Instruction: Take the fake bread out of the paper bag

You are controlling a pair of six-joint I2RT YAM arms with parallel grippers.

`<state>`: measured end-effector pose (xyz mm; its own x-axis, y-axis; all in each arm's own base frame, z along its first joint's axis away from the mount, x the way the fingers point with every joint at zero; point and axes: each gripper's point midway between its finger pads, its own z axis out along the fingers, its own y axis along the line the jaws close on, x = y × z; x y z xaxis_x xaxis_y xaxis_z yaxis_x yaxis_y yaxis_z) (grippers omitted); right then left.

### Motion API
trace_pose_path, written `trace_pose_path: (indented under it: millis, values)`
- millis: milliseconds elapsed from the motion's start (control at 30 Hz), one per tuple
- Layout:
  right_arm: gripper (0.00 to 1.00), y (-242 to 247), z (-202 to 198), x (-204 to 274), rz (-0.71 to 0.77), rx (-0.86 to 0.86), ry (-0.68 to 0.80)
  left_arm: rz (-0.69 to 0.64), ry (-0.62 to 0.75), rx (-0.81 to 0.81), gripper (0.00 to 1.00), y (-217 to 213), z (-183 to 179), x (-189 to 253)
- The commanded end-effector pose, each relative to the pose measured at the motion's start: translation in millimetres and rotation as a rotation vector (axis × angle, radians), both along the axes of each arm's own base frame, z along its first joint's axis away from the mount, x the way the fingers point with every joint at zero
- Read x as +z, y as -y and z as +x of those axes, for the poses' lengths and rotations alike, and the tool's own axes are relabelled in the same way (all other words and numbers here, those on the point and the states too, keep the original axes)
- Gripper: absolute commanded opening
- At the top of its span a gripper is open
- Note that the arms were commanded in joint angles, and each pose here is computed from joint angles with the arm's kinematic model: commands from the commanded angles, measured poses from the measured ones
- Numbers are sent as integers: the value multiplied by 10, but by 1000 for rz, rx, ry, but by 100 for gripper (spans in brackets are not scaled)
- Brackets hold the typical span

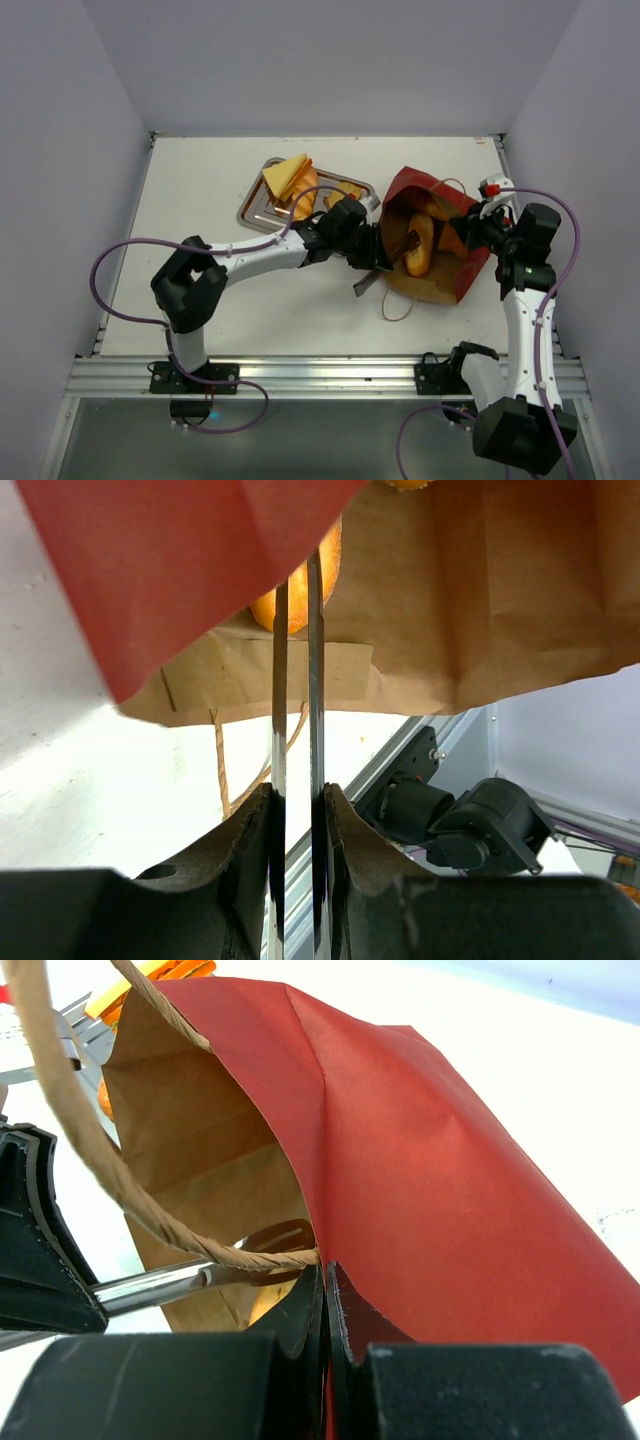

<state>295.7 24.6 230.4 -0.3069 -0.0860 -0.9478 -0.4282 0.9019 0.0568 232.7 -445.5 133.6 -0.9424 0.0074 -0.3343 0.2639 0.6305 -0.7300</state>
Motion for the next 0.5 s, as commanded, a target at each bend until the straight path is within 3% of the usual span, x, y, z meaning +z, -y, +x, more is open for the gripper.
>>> trace_pose_path:
  millis: [0, 467]
  values:
    - [2, -24, 0, 87, -1, 13, 40, -54, 79, -25, 0, -11, -26, 314]
    - [2, -17, 8, 88, -4, 11, 41, -103, 125, 0, 0, -82, -36, 651]
